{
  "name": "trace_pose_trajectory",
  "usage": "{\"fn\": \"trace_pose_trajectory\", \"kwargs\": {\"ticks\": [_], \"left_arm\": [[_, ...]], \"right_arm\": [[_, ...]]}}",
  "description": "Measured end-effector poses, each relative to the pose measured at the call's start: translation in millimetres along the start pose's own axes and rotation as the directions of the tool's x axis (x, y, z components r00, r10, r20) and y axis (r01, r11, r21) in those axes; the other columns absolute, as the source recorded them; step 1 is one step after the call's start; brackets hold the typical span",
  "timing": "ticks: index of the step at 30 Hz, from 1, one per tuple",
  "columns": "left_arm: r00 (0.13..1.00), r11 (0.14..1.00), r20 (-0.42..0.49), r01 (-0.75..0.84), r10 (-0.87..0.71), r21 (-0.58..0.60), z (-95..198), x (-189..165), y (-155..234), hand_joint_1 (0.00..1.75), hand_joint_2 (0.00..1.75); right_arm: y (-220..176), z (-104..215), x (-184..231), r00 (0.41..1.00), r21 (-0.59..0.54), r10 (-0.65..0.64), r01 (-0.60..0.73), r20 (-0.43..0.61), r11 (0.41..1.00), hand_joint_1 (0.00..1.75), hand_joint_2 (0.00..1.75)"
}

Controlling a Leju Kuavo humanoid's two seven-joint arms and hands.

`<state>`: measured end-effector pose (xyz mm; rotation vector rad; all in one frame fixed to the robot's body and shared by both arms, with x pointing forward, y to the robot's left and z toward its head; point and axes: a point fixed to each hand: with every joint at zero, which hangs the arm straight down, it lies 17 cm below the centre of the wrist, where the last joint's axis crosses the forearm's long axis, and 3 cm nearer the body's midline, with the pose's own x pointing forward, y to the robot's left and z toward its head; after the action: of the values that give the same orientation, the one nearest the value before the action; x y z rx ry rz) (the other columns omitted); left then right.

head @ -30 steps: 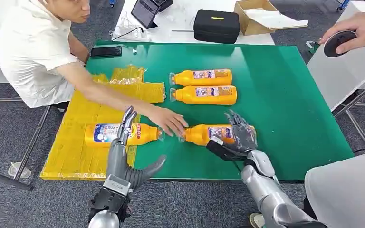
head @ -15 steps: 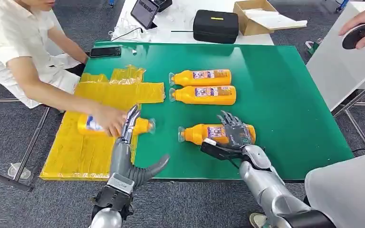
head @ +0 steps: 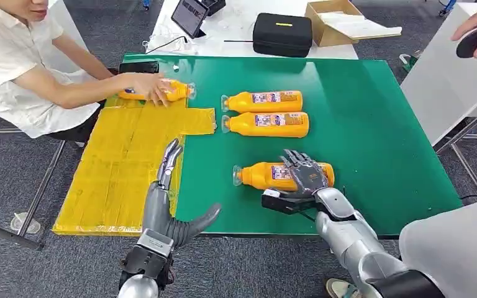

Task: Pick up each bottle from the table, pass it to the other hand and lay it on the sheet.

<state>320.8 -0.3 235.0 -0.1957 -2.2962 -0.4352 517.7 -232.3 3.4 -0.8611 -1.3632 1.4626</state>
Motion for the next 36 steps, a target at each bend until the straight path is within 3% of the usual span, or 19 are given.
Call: {"fn": "trace_pose_trajectory", "kwargs": {"ticks": [24, 25, 31, 32, 33, 34, 36], "left_arm": [[1.0, 1.0, 0.005, 0.01, -0.01, -0.001, 0, 3, 2, 0.0, 1.75], [1.0, 1.0, 0.0, 0.006, -0.006, -0.004, 0, 2, 1, 0.0, 1.75], [1.0, 1.0, -0.007, -0.001, 0.001, 0.003, 1, 2, 3, 0.0, 1.75], [1.0, 1.0, -0.009, -0.004, 0.004, 0.005, 1, 2, 4, 0.0, 1.75], [1.0, 1.0, -0.013, -0.006, 0.006, 0.007, 1, 2, 4, 0.0, 1.75], [1.0, 1.0, -0.021, -0.007, 0.007, 0.009, 2, 1, 4, 0.0, 1.75], [0.999, 1.0, -0.039, -0.008, 0.008, 0.015, 6, -3, 5, 0.0, 1.75]], "right_arm": [[6, 2, -4, 1.0, 0.044, 0.025, -0.025, 0.009, 0.999, 0.0, 0.0], [7, 2, -4, 1.0, 0.048, 0.027, -0.027, 0.009, 0.998, 0.0, 1.75], [5, 6, -19, 0.999, 0.053, 0.037, -0.037, -0.01, 0.998, 0.0, 1.75], [5, 7, -24, 0.999, 0.054, 0.044, -0.043, -0.024, 0.998, 0.07, 1.75], [6, 9, -31, 0.998, 0.063, 0.052, -0.049, -0.045, 0.997, 0.24, 1.75], [7, 13, -44, 0.995, 0.074, 0.064, -0.058, -0.078, 0.996, 1.75, 1.75], [7, 19, -63, 0.991, 0.084, 0.081, -0.072, -0.105, 0.994, 1.75, 1.75]]}}
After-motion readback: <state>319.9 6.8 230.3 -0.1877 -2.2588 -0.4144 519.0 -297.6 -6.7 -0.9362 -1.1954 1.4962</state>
